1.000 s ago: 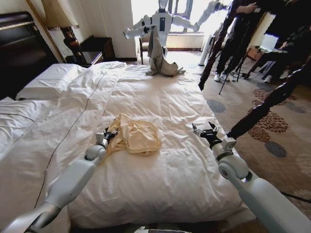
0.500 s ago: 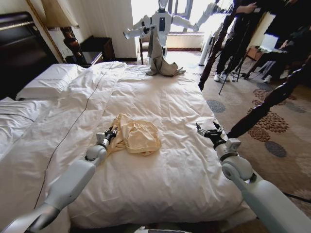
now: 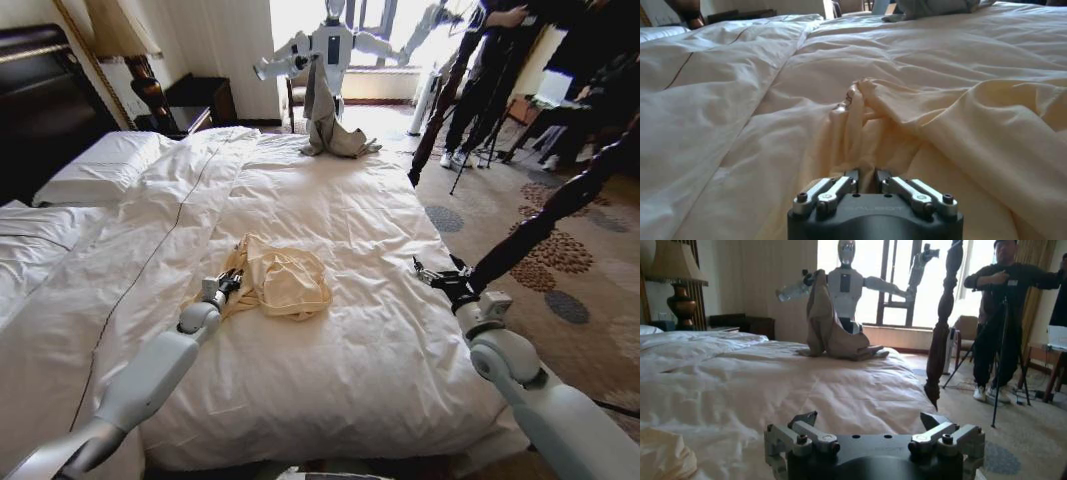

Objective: Pick up the clothes from the bed and hang them on the clothes hanger.

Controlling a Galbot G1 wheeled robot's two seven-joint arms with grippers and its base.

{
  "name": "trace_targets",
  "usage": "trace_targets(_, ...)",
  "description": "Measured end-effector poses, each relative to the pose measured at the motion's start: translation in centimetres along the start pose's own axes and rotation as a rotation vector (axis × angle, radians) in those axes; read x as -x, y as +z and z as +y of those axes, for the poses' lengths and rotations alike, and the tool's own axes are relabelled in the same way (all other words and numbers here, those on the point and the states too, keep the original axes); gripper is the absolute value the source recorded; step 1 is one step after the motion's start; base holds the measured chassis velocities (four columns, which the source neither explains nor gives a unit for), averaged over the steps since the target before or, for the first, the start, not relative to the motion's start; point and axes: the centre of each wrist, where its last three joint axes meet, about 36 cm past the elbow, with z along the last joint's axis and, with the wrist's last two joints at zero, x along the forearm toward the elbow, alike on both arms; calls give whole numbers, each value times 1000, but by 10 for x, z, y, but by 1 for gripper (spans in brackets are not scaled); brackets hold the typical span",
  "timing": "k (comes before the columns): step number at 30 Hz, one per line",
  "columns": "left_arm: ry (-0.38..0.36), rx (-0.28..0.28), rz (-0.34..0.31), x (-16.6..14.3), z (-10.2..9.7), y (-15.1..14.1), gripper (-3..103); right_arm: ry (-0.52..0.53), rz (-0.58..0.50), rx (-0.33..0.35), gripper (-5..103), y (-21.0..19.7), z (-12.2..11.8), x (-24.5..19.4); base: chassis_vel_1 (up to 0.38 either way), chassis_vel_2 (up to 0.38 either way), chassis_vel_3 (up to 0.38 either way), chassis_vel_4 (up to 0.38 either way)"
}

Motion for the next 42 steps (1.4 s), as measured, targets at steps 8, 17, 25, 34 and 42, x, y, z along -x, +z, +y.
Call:
trace_targets(8, -7, 5, -9, -1, 3, -1, 0, -8, 3, 0, 100, 1, 3, -2, 0, 0, 0, 0)
trace_targets(17, -19, -6, -58, -5, 5, -12, 0, -6, 1, -11, 100, -2, 0, -4, 0, 0, 0, 0)
trace_targets(25, -56, -17, -241, -47, 35, -81, 0, -1, -18, -13, 100, -10, -5, -4, 0, 0, 0, 0)
trace_targets(34, 4, 33, -415, -139, 56, -167, 0, -34, -49, 7, 100, -23, 5, -2, 0, 0, 0, 0)
trace_targets(42, 7, 38, -596, -192, 57, -255, 0, -58, -72, 7, 100, -37, 10, 1, 0, 0, 0, 0)
